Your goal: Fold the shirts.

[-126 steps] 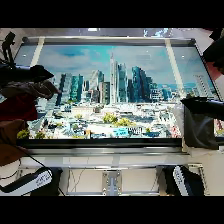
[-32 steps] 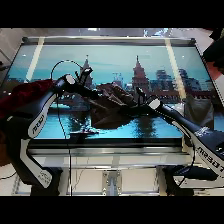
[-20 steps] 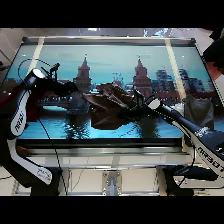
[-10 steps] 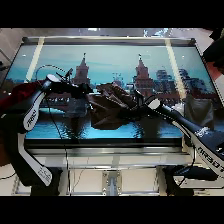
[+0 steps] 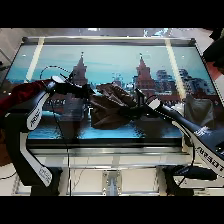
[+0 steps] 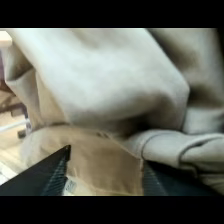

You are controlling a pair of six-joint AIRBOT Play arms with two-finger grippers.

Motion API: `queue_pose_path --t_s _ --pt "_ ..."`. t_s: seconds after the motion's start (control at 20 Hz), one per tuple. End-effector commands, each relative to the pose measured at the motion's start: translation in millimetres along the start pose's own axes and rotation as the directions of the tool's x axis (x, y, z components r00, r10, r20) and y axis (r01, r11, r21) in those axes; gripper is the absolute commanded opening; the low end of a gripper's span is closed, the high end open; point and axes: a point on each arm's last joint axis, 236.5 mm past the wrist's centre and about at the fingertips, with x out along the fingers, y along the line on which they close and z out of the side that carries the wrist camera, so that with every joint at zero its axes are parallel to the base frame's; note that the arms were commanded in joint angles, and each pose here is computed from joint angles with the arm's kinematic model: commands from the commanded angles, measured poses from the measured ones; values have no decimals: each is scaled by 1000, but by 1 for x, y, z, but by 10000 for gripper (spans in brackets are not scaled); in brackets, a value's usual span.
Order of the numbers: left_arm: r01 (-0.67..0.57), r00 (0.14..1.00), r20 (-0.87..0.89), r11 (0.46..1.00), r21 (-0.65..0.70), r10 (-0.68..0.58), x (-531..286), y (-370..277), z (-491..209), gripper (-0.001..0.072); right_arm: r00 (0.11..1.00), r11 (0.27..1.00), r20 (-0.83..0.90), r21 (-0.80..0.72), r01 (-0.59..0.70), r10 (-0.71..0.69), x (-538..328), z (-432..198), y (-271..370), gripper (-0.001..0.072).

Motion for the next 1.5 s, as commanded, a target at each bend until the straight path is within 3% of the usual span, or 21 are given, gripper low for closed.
queue_pose_path --t_s 0.0,0.15,0.2,0.3,0.35,0.4,0.45,0.55,0.6,0.65,0.7,0.8,0.85,0.9,0.95,1.1,1.15,1.2,1.35,1.45 --pt "0 1000 -1 1000 2 0 1 -1 -1 315 1000 999 -16 42 -3 4 5 -3 -2 682" --pt "0 1000 0 1000 2 0 1 -1 0 315 998 998 -61 60 10 -7 14 -15 -8 674" --pt "0 1000 0 1000 2 0 1 -1 0 315 999 998 -48 63 12 -9 18 -13 -8 564" --pt "-1 1000 1 1000 2 0 1 -1 0 315 1000 998 1 57 16 -16 21 -4 -6 127" --pt "-1 1000 4 1000 2 1 1 -1 1 294 1000 998 22 58 18 -19 21 1 -6 18" --pt "4 1000 6 1000 -1 -4 1 -2 1 167 999 998 32 63 14 -16 21 3 -5 13" --pt "14 1000 11 1000 -9 -14 0 -4 2 80 999 998 40 54 14 -16 20 6 -4 12" --pt "22 1000 14 1000 -14 -22 0 -6 3 11 999 999 50 33 4 -5 17 13 4 18" --pt "22 1000 14 1000 -14 -22 0 -6 3 12 999 1000 35 21 -13 12 15 13 12 115" --pt "22 1000 14 1000 -14 -22 0 -6 3 12 999 999 -3 9 -37 37 12 8 23 368" --pt "22 1000 14 1000 -15 -22 0 -6 3 19 995 998 -68 -9 -69 69 8 -2 37 511" --pt "22 1000 14 1000 -15 -22 0 -6 3 21 971 990 -209 -66 -128 112 -10 -27 63 494" --pt "22 1000 13 1000 -15 -22 0 -6 3 73 965 987 -242 -98 -129 102 -21 -34 68 444" --pt "22 1000 14 1000 -15 -22 0 -6 3 242 966 987 -247 -122 -104 71 -33 -37 68 433" --pt "22 1000 13 1000 -14 -22 1 -6 3 318 973 989 -232 -144 -39 5 -46 -38 61 434" --pt "23 1000 13 1000 -14 -22 1 -6 3 318 984 989 -148 -125 79 -98 -74 -45 46 449" --pt "23 1000 13 1000 -14 -23 1 -6 3 318 988 994 -120 -62 92 -99 -71 -53 41 478" --pt "23 1000 13 1000 -14 -23 1 -6 3 318 992 996 -95 34 88 -84 -62 -61 37 563" --pt "23 1000 13 1000 -14 -23 1 -6 3 318 998 945 57 323 -41 24 -22 -55 36 587" --pt "23 1000 13 1000 -14 -23 1 -6 3 318 993 924 109 373 -86 48 -4 -42 32 583"
